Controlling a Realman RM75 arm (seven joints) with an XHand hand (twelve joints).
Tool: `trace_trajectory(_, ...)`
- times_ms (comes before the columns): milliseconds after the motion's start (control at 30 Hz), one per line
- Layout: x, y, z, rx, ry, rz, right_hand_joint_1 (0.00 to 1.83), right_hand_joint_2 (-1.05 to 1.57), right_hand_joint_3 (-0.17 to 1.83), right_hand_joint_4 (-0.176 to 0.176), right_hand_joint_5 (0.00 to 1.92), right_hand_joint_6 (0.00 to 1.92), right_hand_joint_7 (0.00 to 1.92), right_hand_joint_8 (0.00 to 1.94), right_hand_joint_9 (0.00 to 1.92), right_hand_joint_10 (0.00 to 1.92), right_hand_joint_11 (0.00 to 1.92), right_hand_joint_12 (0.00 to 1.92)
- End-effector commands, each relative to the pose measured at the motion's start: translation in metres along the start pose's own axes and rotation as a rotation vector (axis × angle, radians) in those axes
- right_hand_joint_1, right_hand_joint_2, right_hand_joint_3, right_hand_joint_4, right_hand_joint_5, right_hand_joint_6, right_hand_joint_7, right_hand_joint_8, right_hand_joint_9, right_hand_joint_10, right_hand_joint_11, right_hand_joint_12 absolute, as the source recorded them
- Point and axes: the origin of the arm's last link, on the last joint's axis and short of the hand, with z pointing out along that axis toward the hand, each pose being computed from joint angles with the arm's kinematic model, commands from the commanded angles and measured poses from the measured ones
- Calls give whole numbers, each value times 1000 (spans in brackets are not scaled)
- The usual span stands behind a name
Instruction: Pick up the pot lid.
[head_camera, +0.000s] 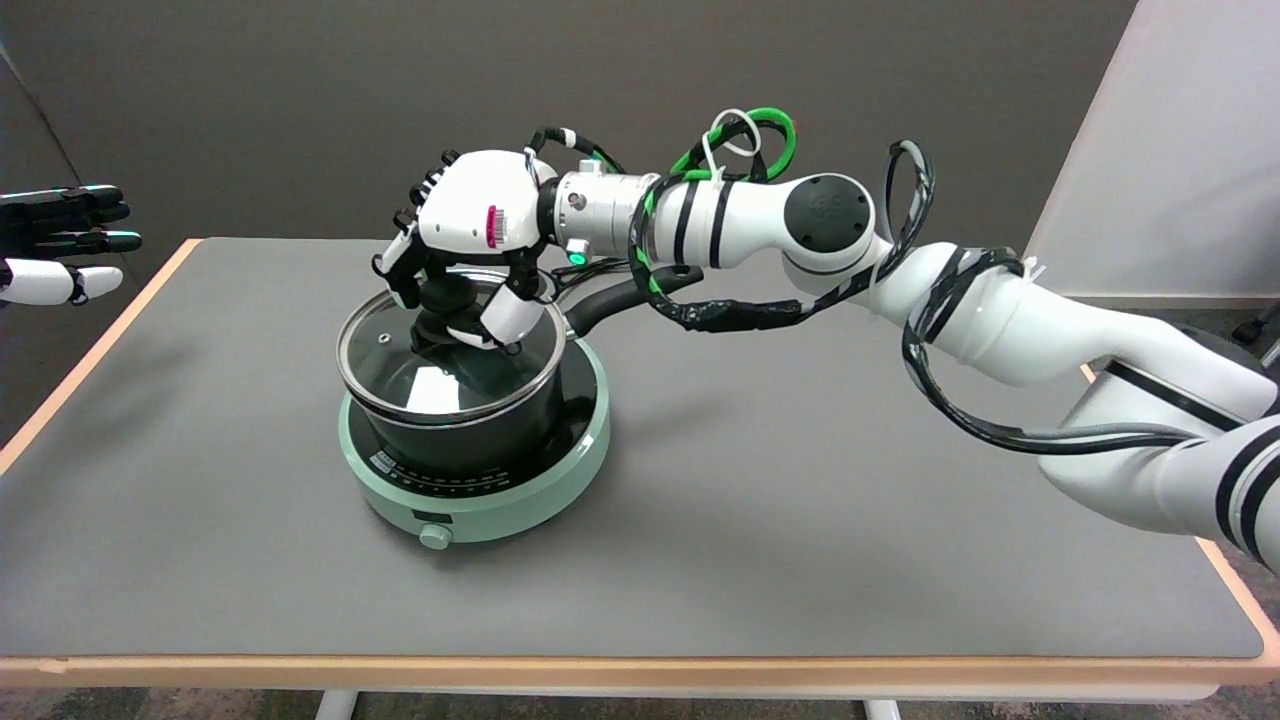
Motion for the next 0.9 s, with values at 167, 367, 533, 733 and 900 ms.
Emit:
trace_trajectory(167,6,0,-4,6,4,-23,893,984,498,176,721,1181,894,625,831,732,560,987)
trace_trajectory(367,5,-1,-5,7,5,-20,1210,1057,247,-68,733,1326,1001,1079,899,906,634,1128)
trace_trajectory(533,11,-32,3,104,-32,-80,1209,1014,329,-54,771,1261,983,1175,919,1023,663,1207)
trace_trajectory(733,4,-2,-5,9,4,-16,1210,1006,345,-52,774,1258,980,1189,922,1074,667,1243)
trace_trajectory(900,6,-2,-5,8,8,-18,1364,856,564,176,754,1021,934,1231,911,1076,675,1226)
